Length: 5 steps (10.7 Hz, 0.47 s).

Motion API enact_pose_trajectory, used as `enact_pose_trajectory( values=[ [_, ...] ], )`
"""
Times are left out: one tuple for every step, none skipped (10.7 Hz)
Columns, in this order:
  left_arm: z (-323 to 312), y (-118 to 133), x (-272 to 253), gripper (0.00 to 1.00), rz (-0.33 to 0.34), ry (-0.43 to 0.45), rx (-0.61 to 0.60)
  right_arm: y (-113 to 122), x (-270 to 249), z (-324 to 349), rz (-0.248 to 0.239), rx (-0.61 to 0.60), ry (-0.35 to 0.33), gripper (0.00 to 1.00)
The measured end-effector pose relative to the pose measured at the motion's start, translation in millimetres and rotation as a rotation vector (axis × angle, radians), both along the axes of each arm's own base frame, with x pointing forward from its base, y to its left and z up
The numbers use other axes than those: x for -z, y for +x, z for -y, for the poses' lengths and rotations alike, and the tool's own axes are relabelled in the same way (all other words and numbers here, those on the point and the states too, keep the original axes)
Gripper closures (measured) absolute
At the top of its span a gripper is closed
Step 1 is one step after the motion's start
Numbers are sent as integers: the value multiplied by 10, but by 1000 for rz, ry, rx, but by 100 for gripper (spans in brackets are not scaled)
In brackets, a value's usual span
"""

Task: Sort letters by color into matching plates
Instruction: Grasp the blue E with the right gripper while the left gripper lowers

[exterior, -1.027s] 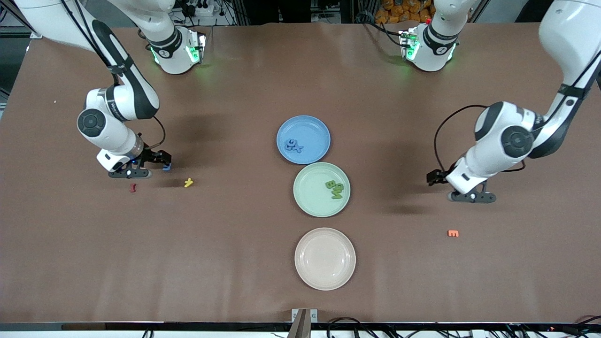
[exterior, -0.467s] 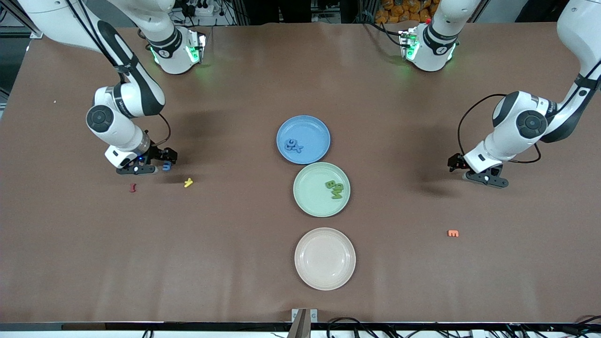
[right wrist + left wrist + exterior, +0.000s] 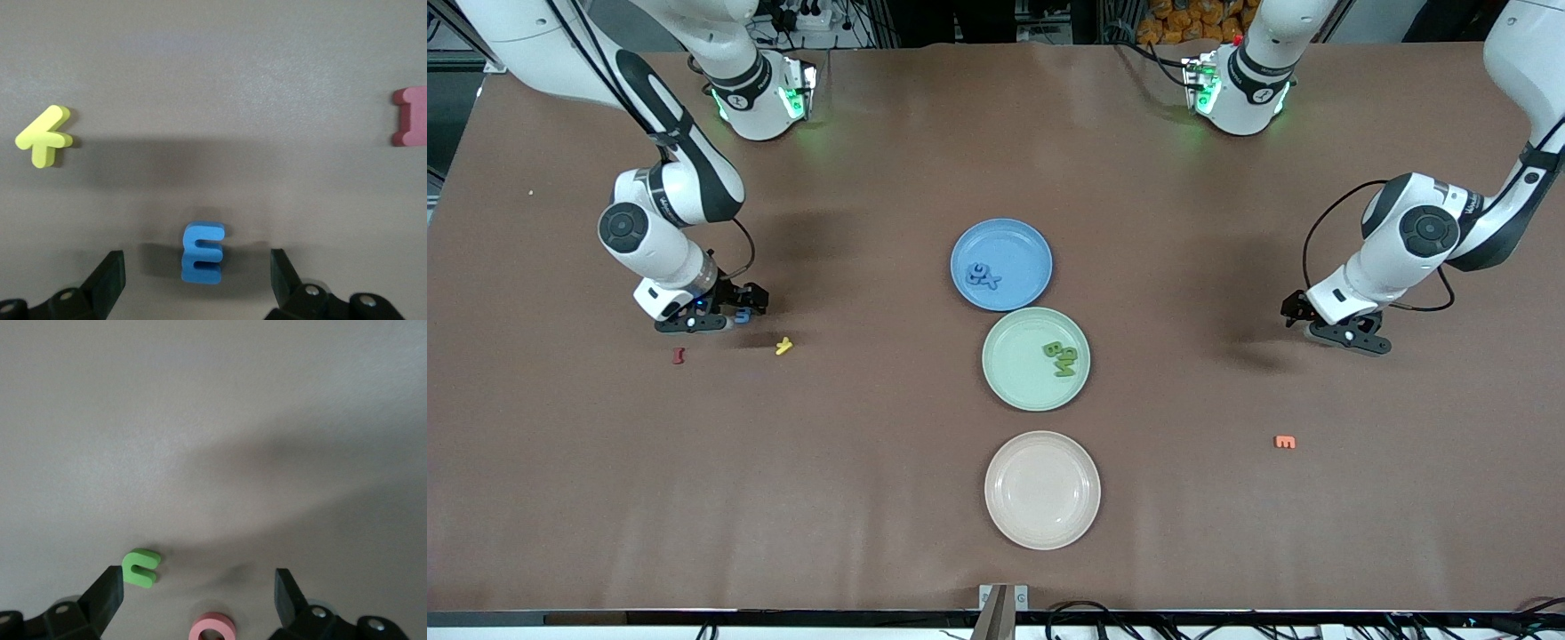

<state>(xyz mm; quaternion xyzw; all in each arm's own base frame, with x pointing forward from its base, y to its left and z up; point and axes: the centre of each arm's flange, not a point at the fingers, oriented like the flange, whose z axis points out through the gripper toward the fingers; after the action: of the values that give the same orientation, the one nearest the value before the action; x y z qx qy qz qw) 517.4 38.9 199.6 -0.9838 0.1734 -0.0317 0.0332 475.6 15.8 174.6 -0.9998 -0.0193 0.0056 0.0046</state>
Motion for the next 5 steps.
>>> enact_pose_trajectory(
  values=[
    [-57, -22, 60, 0, -4, -8, -10, -4, 20, -2, -2, 0, 2, 4],
    [-108, -40, 112, 1, -8, -19, -22, -6, 28, -4, -2, -3, 1, 12],
    [-147, -49, 151, 3, -8, -32, -20, -7, 28, -5, -1, -12, -2, 13],
    [-172, -56, 173, 4, -9, -38, -6, -7, 28, 0, 0, -24, -8, 22],
    [-187, -57, 180, 5, -10, -40, 6, -8, 29, 14, 2, -37, -15, 36]
  ],
)
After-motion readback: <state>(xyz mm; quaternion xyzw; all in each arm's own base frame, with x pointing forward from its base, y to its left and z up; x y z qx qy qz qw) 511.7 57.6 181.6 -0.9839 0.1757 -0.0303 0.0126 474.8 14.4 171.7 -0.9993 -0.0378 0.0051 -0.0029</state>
